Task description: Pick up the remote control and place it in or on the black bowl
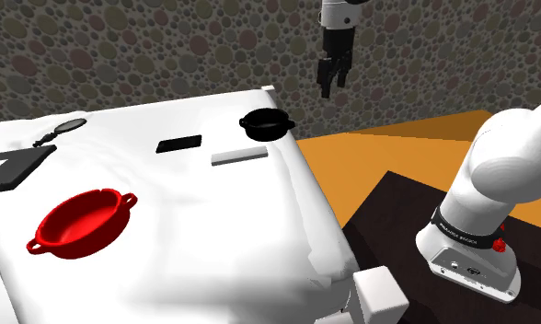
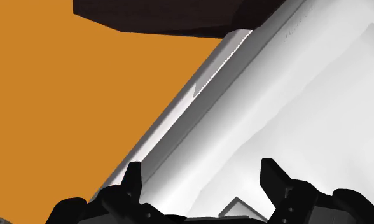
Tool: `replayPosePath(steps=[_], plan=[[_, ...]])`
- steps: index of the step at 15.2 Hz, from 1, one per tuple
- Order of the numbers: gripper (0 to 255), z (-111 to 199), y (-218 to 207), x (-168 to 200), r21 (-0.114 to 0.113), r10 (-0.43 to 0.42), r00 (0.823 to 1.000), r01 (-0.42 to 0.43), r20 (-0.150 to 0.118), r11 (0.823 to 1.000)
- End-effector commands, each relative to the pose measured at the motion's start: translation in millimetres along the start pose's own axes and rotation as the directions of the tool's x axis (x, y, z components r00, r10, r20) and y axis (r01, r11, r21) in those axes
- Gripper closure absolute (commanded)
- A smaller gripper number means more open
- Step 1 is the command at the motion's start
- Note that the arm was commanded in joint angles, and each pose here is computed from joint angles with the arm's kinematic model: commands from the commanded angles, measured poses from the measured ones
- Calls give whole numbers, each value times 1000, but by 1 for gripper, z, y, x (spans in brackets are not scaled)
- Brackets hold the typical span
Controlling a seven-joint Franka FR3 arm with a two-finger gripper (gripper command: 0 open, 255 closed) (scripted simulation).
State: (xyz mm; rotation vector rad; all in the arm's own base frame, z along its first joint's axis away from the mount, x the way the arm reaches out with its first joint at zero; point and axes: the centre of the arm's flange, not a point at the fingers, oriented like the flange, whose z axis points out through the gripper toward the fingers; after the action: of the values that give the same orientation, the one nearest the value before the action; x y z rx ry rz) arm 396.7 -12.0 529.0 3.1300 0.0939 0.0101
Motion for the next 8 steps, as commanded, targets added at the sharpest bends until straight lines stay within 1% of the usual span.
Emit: replayPosePath(steps=[1,4,8], plan=[[0,14,-2,21,-1,-49,999,49,-2,999],[0,35,-11,53,-2,-122,993,122,-2,993],[0,62,-27,95,-3,-217,976,217,-2,976]])
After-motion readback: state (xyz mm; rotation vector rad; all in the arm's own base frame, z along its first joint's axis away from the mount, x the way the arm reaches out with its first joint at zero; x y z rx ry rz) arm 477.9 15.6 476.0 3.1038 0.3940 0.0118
